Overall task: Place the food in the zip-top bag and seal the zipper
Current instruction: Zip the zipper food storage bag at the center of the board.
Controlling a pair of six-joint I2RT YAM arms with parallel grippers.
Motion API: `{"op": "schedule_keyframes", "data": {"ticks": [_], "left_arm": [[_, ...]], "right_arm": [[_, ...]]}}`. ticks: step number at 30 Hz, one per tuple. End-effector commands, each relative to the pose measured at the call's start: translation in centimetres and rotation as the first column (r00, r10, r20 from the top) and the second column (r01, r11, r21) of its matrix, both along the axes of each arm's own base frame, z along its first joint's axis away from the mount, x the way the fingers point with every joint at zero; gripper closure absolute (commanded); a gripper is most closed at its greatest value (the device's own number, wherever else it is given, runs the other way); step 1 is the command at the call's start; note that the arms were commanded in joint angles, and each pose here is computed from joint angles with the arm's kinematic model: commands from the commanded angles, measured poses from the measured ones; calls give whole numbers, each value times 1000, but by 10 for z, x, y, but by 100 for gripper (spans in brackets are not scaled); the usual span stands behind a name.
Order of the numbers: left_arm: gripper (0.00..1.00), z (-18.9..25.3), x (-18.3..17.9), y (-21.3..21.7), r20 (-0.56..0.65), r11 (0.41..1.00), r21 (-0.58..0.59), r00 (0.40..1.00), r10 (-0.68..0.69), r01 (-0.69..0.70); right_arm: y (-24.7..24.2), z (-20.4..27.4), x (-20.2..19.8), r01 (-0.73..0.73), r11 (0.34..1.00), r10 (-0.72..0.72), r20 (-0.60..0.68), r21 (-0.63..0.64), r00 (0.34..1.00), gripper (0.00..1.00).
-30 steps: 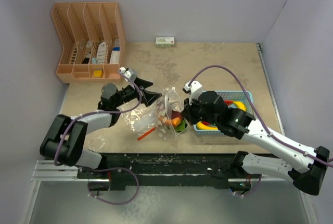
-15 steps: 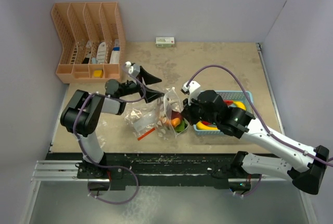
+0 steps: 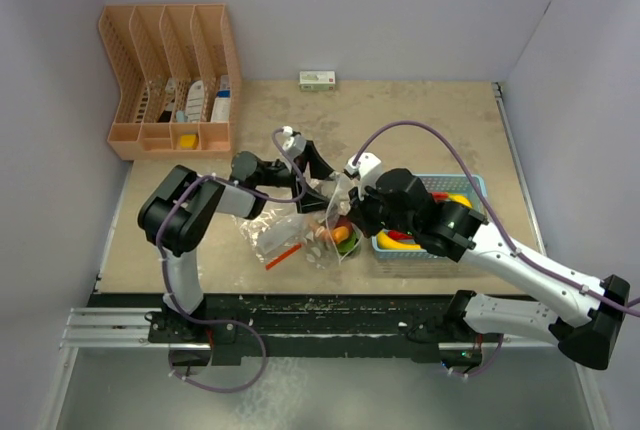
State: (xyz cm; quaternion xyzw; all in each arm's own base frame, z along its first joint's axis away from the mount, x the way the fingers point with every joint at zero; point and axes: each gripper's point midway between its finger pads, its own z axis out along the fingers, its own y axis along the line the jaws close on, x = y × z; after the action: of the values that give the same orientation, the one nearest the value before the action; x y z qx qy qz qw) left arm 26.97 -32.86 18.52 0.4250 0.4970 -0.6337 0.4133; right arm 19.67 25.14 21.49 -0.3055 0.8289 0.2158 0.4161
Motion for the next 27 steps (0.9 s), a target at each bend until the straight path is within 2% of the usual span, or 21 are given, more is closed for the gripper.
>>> {"op": "schedule_keyframes", "data": {"ticks": [1,9,10,12,14,15,16,17,20,23,26,27], "left_arm": [[1,22,-8,-1,131,997,-45,990,-50,57],[1,18,-25,-15,112,990,-28,985,-131,135],[4,17,-28,-16,106,990,-27,985,-134,138],[26,20,-31,-17,106,990,-33,985,-133,137],[68,23,-30,-17,106,991,-41,987,-120,125],[78,25,-30,-17,98,993,-51,990,-102,108],[77,26,-30,-16,97,994,-60,992,-83,89],[69,27,-30,-15,95,995,-70,994,-59,66],[70,31,-31,-9,95,995,-95,995,16,-7],[81,32,-27,-3,60,991,-79,992,115,-110],[99,33,-19,6,57,971,-18,970,238,-237],[100,33,-16,9,58,959,16,958,282,-283]], "right_arm": [[3,29,11,1,999,-4,75,43,997,100],[0,27,15,17,999,-20,83,32,996,100],[-1,28,16,23,999,-26,85,32,996,100],[-4,27,18,42,999,-44,89,26,995,100],[-9,27,22,72,997,-74,95,17,993,100],[-10,28,23,84,996,-86,98,16,992,100],[-12,28,25,97,995,-98,100,16,990,100],[-14,29,26,109,994,-110,102,15,989,100],[-22,30,31,163,987,-163,107,13,981,100],[-34,28,37,236,972,-235,103,2,966,100],[-40,29,38,277,961,-276,94,2,957,100],[-41,30,38,283,959,-282,91,5,955,100]]}}
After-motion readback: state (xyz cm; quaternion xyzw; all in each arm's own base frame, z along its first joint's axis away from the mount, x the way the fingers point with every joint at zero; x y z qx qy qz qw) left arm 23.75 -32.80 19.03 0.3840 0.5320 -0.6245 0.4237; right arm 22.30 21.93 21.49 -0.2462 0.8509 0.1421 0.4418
